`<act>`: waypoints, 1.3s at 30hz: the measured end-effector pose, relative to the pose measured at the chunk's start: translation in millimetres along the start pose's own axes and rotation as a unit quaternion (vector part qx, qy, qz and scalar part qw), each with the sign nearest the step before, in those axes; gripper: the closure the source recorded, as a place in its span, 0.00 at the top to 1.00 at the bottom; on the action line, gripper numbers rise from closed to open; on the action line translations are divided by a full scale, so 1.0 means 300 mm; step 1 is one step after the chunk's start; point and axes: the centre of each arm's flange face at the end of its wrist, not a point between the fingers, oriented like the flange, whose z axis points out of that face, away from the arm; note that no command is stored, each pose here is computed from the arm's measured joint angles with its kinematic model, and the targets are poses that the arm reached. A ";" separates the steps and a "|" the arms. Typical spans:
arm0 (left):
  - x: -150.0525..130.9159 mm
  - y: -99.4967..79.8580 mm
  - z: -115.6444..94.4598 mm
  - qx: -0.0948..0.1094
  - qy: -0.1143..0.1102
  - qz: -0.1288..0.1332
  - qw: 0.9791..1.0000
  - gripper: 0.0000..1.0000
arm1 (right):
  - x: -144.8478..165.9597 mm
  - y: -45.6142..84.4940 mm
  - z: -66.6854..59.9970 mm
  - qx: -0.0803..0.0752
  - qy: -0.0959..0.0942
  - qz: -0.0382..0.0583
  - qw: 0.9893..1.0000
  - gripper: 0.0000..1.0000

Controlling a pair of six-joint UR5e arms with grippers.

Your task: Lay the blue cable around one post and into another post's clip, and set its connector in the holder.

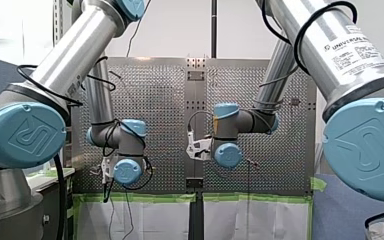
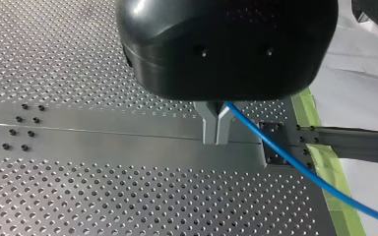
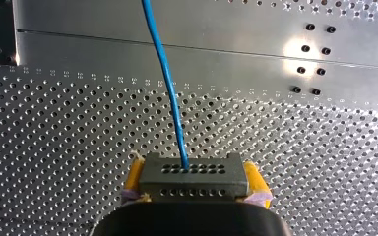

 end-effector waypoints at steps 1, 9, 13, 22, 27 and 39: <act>0.000 0.000 0.000 0.000 0.000 0.000 1.000 0.00 | -0.001 -0.003 0.000 0.000 -0.001 0.001 1.000 0.00; 0.001 0.000 0.000 0.000 0.000 0.000 1.000 0.00 | -0.057 -0.082 0.009 0.015 -0.027 0.016 0.999 0.00; 0.001 0.000 0.000 0.000 0.000 0.000 1.000 0.00 | -0.083 -0.094 0.012 0.018 -0.045 0.013 0.999 0.00; 0.001 0.000 0.000 0.000 0.000 0.000 1.000 0.00 | -0.107 -0.091 -0.009 0.021 -0.079 0.004 0.997 0.00; -0.013 -0.009 -0.002 0.000 -0.007 -0.009 1.000 0.00 | -0.108 -0.093 -0.010 0.021 -0.081 0.003 0.996 0.00; -0.123 -0.001 0.005 -0.030 -0.020 -0.060 0.998 0.00 | 0.083 -0.089 0.047 -0.021 -0.050 0.055 0.997 0.00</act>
